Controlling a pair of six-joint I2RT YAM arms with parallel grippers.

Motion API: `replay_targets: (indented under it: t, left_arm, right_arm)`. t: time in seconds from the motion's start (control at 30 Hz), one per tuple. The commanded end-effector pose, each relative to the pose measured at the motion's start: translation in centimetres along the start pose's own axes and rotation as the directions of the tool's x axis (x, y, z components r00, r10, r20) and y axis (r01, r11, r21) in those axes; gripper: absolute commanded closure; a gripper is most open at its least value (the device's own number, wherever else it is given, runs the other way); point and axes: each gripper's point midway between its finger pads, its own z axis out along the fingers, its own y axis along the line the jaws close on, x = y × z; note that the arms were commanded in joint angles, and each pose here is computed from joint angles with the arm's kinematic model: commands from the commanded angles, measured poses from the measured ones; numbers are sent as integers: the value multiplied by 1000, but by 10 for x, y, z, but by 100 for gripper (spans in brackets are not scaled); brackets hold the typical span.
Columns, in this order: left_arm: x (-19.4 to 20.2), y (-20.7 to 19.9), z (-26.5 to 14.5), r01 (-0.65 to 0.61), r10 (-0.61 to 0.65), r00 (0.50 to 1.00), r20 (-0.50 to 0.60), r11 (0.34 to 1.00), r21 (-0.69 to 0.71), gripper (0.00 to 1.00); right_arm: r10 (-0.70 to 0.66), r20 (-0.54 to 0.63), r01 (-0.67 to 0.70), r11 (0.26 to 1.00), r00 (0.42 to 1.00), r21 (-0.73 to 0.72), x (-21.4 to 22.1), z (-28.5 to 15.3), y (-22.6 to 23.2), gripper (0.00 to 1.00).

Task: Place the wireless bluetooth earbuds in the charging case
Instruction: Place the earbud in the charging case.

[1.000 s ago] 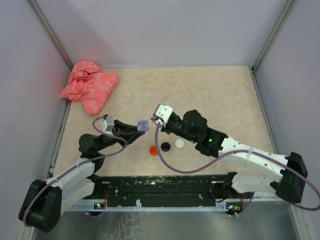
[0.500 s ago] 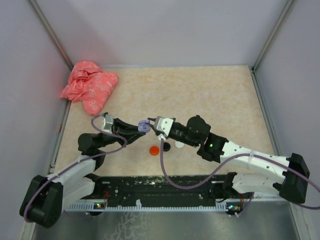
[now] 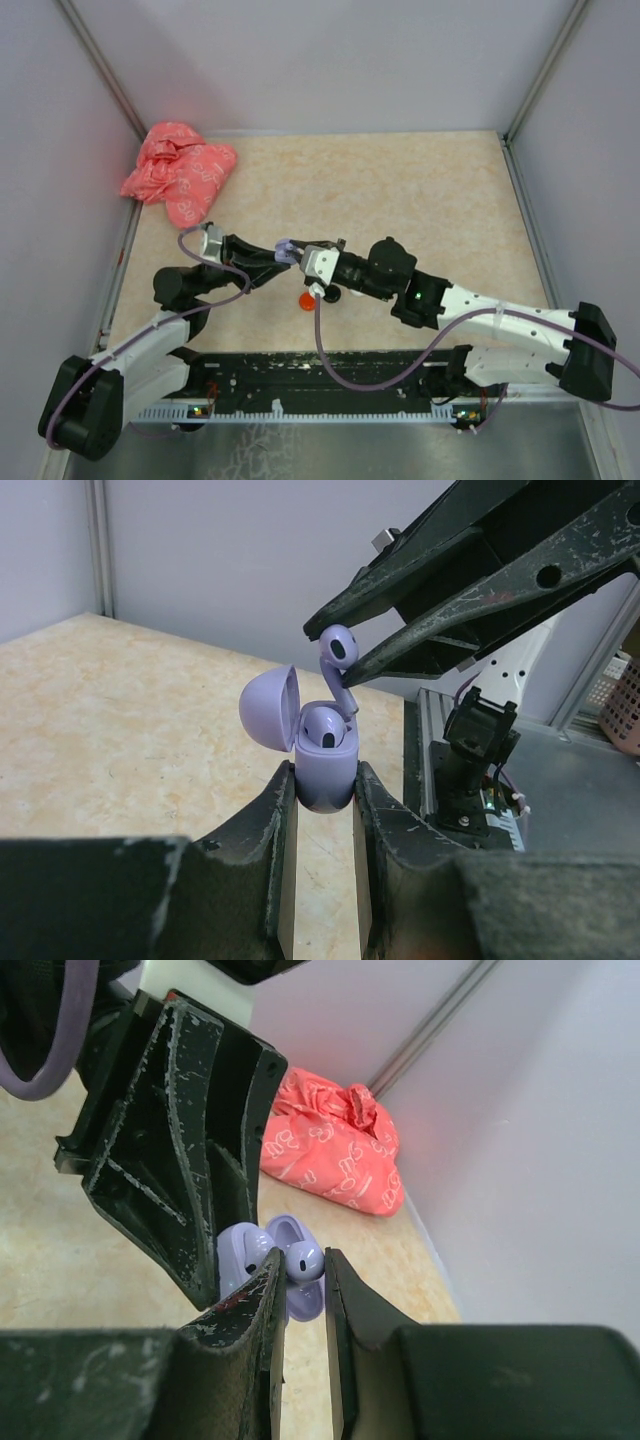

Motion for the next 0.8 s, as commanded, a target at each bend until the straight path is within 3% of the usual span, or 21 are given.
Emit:
replay_targets:
  t: [0.0, 0.77]
  left_arm:
    - [-18, -6, 4, -15, 15, 999, 33, 1000, 24, 100]
    - [-19, 0, 5, 35, -34, 998, 46, 999, -17, 100]
  right_arm:
    - [-39, 25, 38, 998, 999, 57, -10, 3, -10, 84]
    - [-12, 82, 12, 1000, 997, 2, -20, 5, 4, 84]
